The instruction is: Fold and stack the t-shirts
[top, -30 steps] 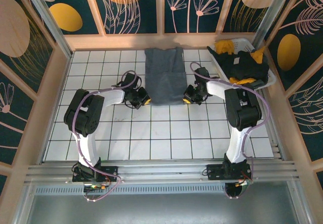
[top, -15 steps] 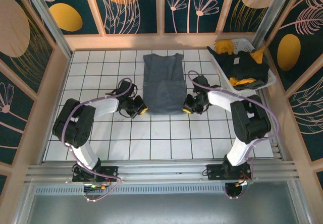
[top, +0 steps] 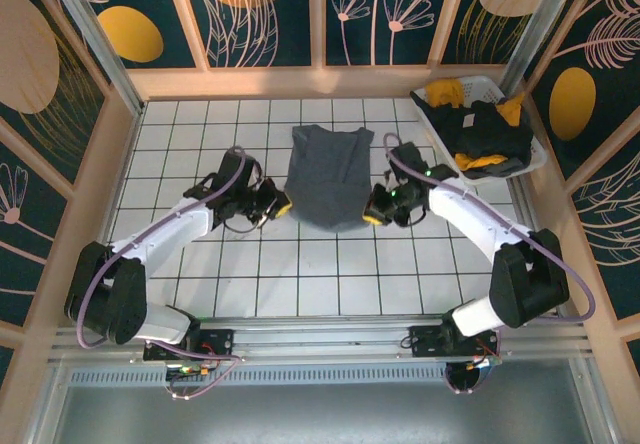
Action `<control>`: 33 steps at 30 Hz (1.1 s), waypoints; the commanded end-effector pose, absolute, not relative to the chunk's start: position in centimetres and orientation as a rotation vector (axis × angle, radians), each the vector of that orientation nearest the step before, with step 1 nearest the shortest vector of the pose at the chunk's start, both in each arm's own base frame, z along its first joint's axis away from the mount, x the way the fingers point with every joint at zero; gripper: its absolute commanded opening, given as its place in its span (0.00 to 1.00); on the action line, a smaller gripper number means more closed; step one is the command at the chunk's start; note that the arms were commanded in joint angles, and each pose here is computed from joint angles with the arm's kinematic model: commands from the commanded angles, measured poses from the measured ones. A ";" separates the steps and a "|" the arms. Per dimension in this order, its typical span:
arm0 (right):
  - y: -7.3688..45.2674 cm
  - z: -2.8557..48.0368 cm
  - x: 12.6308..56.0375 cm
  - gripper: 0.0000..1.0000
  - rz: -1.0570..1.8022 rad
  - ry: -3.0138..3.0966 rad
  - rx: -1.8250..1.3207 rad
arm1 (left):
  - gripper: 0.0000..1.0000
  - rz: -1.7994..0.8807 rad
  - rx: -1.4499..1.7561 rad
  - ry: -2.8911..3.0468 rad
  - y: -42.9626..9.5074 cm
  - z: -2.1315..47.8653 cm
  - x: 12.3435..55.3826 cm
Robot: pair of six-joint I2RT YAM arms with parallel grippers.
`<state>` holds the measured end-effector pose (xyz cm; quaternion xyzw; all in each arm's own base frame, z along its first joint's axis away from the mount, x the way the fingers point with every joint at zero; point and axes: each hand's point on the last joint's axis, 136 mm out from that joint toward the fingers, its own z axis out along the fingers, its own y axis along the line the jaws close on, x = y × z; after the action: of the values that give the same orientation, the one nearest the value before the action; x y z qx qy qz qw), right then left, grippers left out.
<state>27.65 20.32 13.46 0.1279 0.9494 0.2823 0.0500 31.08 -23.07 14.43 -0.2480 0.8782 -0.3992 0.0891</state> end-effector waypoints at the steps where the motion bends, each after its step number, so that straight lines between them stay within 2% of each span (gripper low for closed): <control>1: 19.6 16.1 30.9 0.00 0.839 2.827 0.455 | 0.00 -1.179 -0.804 2.477 -22.3 17.9 35.2; 11: 19.9 19.8 41.5 0.00 0.865 2.659 0.472 | 0.00 -1.233 -0.790 2.345 -22.2 21.1 44.2; 18: 19.3 19.7 47.6 0.00 0.837 2.604 0.506 | 0.00 -1.215 -0.786 2.339 -22.5 19.6 49.7; 26: 17.8 16.4 52.7 0.00 0.808 2.586 0.621 | 0.00 -1.187 -0.743 2.376 -23.9 15.5 56.7; 27: 17.6 15.7 53.4 0.00 0.806 2.586 0.635 | 0.03 -1.192 -0.735 2.378 -24.0 14.8 57.8; 28: 17.3 15.1 54.1 0.03 0.809 2.587 0.651 | 0.08 -1.201 -0.729 2.381 -24.2 14.2 58.6; 30: 17.4 14.7 55.6 0.32 0.838 2.570 0.636 | 0.29 -1.191 -0.726 2.377 -24.1 13.7 60.1; 31: 17.7 15.3 56.7 0.55 0.862 2.546 0.584 | 0.37 -1.147 -0.733 2.377 -23.5 13.8 60.6; 32: 18.1 16.1 57.5 0.64 0.876 2.525 0.518 | 0.43 -1.104 -0.737 2.372 -23.0 14.2 61.0; 33: 18.3 17.3 58.3 0.67 0.900 2.494 0.451 | 0.47 -1.080 -0.737 2.361 -22.6 14.9 61.1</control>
<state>55.84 17.78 13.58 0.2147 0.9153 0.2931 0.1737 60.32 -24.51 12.64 -0.2664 0.8477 -0.4163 0.1927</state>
